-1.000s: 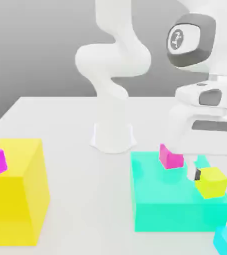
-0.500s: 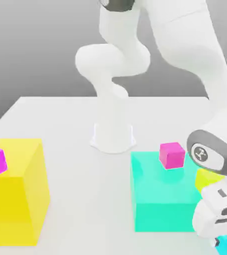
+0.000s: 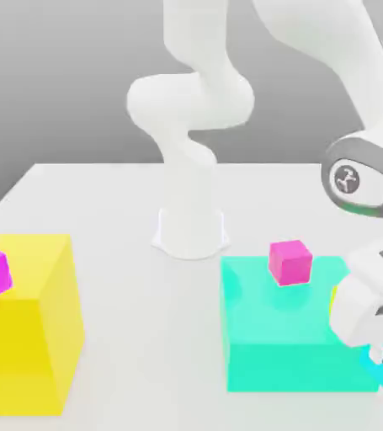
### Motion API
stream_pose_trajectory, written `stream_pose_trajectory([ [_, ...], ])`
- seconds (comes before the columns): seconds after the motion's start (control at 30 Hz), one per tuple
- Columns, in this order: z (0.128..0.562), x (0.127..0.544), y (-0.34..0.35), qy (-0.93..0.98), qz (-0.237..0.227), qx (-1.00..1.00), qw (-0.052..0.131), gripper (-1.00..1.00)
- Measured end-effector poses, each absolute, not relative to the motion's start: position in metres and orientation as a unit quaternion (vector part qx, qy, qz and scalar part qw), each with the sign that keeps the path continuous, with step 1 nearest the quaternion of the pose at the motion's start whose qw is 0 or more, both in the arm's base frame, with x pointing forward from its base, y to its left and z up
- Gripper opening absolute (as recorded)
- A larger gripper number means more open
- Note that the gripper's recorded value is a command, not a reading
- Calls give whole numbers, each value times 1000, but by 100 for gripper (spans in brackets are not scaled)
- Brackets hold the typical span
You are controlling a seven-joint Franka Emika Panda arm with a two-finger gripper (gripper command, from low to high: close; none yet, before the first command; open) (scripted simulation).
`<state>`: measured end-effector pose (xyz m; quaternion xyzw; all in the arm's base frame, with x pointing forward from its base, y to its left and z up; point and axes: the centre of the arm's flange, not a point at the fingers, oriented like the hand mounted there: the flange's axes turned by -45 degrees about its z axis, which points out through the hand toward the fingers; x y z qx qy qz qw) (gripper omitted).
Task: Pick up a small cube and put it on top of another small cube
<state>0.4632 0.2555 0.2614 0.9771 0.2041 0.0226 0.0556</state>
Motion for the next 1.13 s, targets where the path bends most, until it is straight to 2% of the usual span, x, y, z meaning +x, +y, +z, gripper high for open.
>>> stream_pose_trajectory([
  [0.2,306,428,238,300,22,949,94,-100],
  [0.3,323,405,227,341,16,934,101,-100],
  [0.4,337,381,214,381,10,919,100,-100],
  [0.57,356,339,194,449,4,890,81,-100],
  [0.77,367,287,172,536,6,843,31,-100],
  [0.83,357,274,169,552,2,834,8,-100],
  [0.87,348,272,169,555,1,832,3,-100],
  [1.0,304,270,169,556,0,831,-1,-100],
  [1.03,295,270,169,557,-1,831,-1,100],
  [1.13,295,270,169,557,-1,831,-1,100],
])
